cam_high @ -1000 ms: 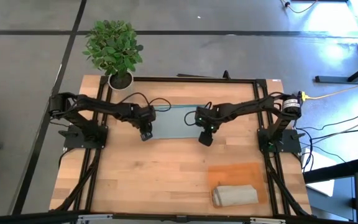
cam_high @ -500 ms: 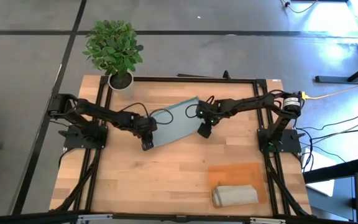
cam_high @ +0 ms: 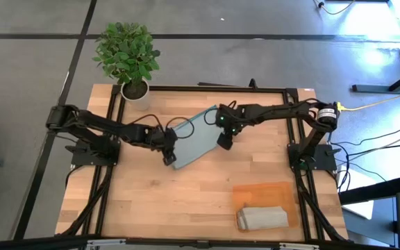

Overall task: Roll microfiber towels into tight, uniform cylinder then place into a basket
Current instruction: Roll the light blue microfiber towel

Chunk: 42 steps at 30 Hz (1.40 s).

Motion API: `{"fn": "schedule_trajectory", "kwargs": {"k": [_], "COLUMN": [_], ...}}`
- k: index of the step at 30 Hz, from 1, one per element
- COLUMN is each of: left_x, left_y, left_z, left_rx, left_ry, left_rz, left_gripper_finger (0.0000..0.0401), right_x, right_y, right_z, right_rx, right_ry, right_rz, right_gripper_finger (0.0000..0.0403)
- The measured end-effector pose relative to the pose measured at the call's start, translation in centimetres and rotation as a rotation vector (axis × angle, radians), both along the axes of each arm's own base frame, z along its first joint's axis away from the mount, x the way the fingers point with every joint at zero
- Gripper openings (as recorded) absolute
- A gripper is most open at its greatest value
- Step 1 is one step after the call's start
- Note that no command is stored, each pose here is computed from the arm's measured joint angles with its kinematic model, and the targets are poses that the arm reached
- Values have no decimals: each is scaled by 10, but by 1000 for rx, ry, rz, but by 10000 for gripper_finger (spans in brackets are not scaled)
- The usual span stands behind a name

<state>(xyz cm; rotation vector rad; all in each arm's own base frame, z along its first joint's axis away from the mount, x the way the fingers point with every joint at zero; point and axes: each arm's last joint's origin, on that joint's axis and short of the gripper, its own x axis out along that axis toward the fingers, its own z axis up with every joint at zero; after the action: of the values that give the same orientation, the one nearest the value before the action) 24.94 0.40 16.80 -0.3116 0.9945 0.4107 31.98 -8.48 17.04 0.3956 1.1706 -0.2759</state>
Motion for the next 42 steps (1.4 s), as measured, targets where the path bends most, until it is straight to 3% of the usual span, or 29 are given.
{"fn": "schedule_trajectory", "kwargs": {"k": [3,7,16,25,37,42], "left_x": [-5,-16,-34,-36,-23,-15], "left_y": [11,25,34,21,-17,-24], "left_z": [2,-13,-39,-44,-41,-30], "left_rx": [72,76,47,-12,-175,-244], "left_ry": [32,107,157,150,-9,-34], "left_rz": [69,135,199,154,104,48], "left_gripper_finger": [80,80,80,80,80,80], "right_x": [11,19,15,10,0,4], "right_y": [17,40,46,21,-18,-20], "right_z": [5,1,-26,-35,-35,-17], "right_rx": [52,42,64,-31,-90,-83], "right_ry": [-81,-170,-119,-79,-62,-90], "right_rz": [81,161,148,39,-71,-73], "right_gripper_finger": [210,210,210,210,210,210]}}
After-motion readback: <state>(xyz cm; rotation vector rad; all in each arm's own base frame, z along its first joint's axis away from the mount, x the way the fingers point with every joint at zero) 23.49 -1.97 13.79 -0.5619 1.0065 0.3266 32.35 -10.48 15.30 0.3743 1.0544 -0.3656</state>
